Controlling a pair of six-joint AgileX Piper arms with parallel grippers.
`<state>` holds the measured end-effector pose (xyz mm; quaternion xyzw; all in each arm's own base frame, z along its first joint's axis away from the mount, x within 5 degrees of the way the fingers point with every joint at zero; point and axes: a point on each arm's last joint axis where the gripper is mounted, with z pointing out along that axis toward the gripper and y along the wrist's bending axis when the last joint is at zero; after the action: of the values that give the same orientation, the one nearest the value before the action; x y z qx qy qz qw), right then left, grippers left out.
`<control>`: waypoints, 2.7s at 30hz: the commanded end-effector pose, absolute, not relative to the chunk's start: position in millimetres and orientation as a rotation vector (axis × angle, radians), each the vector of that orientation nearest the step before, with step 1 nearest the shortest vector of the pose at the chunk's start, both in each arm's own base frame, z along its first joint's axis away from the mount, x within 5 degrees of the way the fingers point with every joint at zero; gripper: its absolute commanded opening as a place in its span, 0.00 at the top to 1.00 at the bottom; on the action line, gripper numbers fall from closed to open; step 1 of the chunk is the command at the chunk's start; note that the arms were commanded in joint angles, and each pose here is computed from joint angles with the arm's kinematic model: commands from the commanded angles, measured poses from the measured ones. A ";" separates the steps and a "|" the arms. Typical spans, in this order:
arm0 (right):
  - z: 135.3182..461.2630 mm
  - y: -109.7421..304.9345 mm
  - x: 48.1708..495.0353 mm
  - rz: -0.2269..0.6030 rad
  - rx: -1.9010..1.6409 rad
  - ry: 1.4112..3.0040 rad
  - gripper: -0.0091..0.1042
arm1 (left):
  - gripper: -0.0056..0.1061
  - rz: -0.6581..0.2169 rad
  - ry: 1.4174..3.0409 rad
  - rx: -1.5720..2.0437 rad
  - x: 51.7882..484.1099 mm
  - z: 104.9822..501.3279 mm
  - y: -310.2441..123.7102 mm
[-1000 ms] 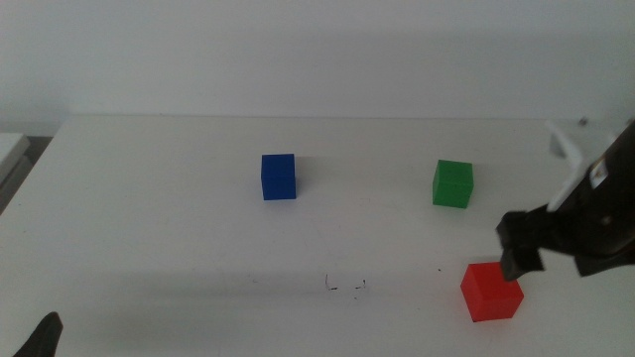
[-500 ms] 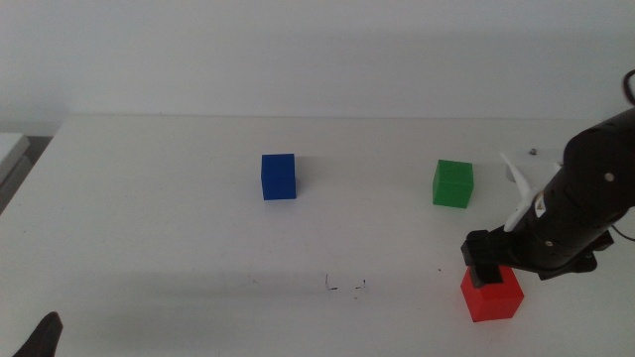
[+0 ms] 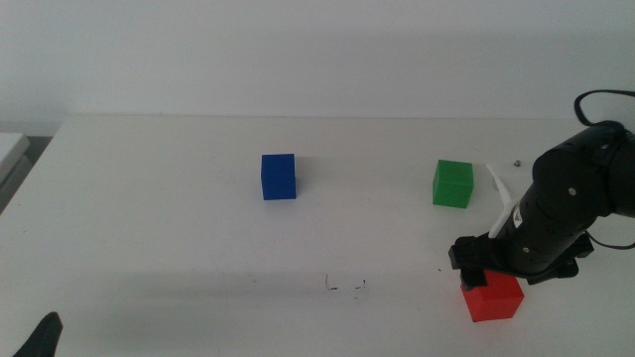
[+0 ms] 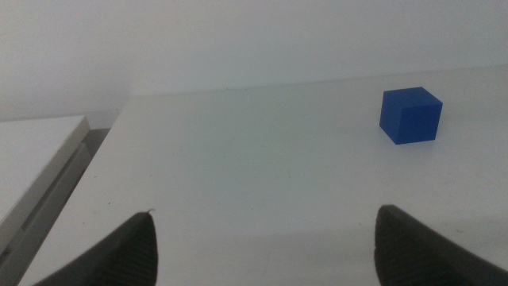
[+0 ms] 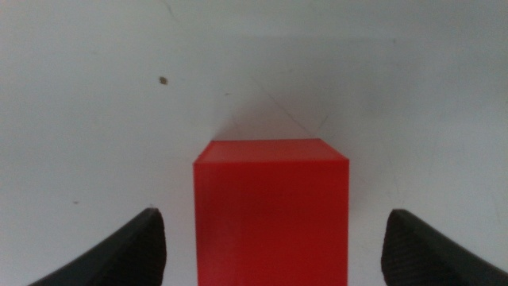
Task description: Stack red cubes first, then green, then blue cubes in a specific spot.
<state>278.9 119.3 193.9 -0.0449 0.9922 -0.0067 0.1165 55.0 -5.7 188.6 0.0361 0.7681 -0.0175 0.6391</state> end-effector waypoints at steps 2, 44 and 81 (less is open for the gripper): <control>186.5 119.8 279.2 -0.048 -0.140 2.915 0.10 | 0.11 -0.043 1.735 0.081 55.0 190.2 -5.7; 240.1 235.4 317.1 -0.062 -0.025 2.895 0.76 | 0.11 -0.043 1.737 0.081 54.9 190.1 -5.8; 176.3 304.5 326.7 -0.073 -0.047 2.934 0.76 | 0.11 -0.043 1.733 0.080 55.0 190.4 -5.7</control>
<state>325.3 304.9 174.9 -0.0163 0.9950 -0.0201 0.0965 55.1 -5.7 188.7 0.0360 0.7676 -0.0174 0.6397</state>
